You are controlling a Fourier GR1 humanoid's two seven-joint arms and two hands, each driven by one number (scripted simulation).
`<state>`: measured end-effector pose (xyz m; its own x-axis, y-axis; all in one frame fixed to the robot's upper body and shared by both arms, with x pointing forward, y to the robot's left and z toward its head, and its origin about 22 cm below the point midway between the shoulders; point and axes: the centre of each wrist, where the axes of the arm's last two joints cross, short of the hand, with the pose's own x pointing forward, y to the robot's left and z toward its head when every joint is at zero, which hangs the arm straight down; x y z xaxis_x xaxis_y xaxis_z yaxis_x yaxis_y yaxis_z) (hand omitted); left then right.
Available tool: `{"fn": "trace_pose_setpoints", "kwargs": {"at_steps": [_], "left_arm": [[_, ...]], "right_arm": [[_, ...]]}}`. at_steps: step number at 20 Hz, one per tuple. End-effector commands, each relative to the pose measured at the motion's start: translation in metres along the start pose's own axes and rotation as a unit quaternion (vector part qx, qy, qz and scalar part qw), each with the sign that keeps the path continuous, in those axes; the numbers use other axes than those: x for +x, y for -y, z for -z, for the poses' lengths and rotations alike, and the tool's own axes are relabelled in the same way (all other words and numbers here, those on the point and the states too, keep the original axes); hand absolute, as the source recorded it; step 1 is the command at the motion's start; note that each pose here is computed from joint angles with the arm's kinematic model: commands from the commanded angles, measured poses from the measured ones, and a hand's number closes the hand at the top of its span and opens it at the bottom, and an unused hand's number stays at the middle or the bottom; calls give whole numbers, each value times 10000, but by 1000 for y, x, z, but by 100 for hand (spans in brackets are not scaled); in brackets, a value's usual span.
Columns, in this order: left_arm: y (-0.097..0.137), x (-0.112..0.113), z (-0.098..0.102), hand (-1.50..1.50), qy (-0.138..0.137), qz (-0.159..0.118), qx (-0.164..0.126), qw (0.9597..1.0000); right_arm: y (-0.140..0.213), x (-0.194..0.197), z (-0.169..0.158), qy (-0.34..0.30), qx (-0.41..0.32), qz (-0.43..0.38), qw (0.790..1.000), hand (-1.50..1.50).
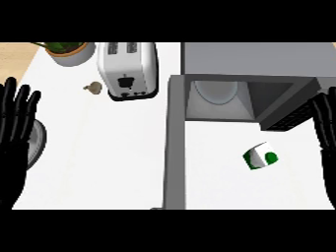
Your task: Pick up the milk, place it into the microwave and close the microwave
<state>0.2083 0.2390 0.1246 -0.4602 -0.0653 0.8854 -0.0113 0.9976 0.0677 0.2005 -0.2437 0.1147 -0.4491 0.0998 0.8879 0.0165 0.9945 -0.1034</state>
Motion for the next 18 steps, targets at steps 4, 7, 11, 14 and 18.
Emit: {"fn": "trace_pose_setpoints", "kwargs": {"at_steps": [4, 7, 11, 14, 18], "left_arm": [[-37, -29, 14, -150, 120, -5, -128, 9998], [-40, -27, 24, -150, -456, -541, -85, 9975], [-54, -31, 0, -150, -548, -461, -79, 9974], [-65, -6, -3, -150, -595, -458, -83, 9971], [-59, -28, -34, -150, -560, -477, -87, 9973]], "right_arm": [[-30, 2, 7, 122, 315, -71, 9994, -150], [-54, -8, -11, -163, 851, 1370, 9868, -150], [-61, 4, -30, -226, 914, 1428, 9853, -150], [-45, -5, -43, -147, 855, 1545, 9842, -150], [-67, 4, -49, -224, 740, 1364, 9876, -150]]}}
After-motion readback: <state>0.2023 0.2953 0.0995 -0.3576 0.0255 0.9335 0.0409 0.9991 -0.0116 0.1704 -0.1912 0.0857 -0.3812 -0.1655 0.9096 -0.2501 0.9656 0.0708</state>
